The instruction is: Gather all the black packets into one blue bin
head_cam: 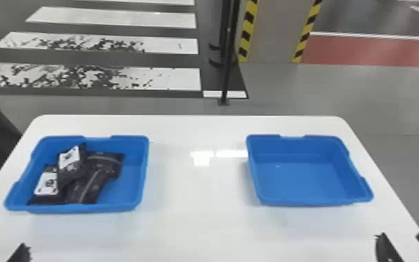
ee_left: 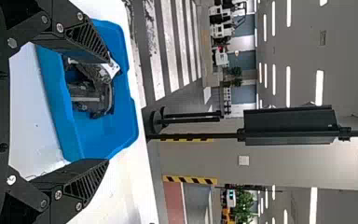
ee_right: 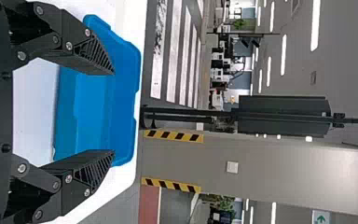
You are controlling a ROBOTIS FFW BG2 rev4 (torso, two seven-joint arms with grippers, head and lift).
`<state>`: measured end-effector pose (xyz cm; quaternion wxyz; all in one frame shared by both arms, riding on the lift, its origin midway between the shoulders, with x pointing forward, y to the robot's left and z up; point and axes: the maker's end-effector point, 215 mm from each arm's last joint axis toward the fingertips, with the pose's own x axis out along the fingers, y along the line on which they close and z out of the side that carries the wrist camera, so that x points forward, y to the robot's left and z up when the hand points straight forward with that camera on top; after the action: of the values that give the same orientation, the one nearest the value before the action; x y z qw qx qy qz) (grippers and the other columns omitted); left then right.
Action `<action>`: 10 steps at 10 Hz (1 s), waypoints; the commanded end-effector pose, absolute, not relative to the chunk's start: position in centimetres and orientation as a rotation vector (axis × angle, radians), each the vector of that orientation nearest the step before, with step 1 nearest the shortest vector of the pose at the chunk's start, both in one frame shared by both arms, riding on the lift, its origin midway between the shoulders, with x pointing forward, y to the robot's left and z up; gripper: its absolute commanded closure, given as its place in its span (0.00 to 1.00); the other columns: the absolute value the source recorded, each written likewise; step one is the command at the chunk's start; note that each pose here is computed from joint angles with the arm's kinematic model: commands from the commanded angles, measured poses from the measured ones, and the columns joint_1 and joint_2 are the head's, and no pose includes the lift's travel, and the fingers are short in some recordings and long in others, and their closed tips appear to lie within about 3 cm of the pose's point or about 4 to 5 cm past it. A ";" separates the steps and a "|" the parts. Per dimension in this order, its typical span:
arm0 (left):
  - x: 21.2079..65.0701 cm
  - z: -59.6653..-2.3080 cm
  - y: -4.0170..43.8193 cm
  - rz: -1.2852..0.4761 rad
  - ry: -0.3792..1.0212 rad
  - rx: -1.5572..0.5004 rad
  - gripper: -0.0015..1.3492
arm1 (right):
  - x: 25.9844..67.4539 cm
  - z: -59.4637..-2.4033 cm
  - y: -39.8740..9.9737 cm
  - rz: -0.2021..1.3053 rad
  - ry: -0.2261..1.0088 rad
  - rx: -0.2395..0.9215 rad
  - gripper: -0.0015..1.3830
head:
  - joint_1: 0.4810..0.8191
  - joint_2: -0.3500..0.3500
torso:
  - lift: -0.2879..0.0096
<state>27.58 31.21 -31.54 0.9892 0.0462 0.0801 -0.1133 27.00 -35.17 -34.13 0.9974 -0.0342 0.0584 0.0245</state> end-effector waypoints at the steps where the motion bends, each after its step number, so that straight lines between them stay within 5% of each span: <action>1: 27.6 -31.6 31.2 -0.228 0.162 0.091 0.22 | 27.0 -34.1 -35.2 0.048 0.117 -0.068 0.34 | 0.63 0.37 | 0.60; 10: 28.1 -31.7 30.7 -0.238 0.146 0.064 0.22 | 27.3 -34.3 -35.4 0.044 0.111 -0.058 0.33 | 0.63 0.36 | 0.60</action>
<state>28.04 30.74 -31.76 0.9897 0.0328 0.0740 -0.1179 27.23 -35.35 -34.30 0.9977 -0.0293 0.0562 0.0222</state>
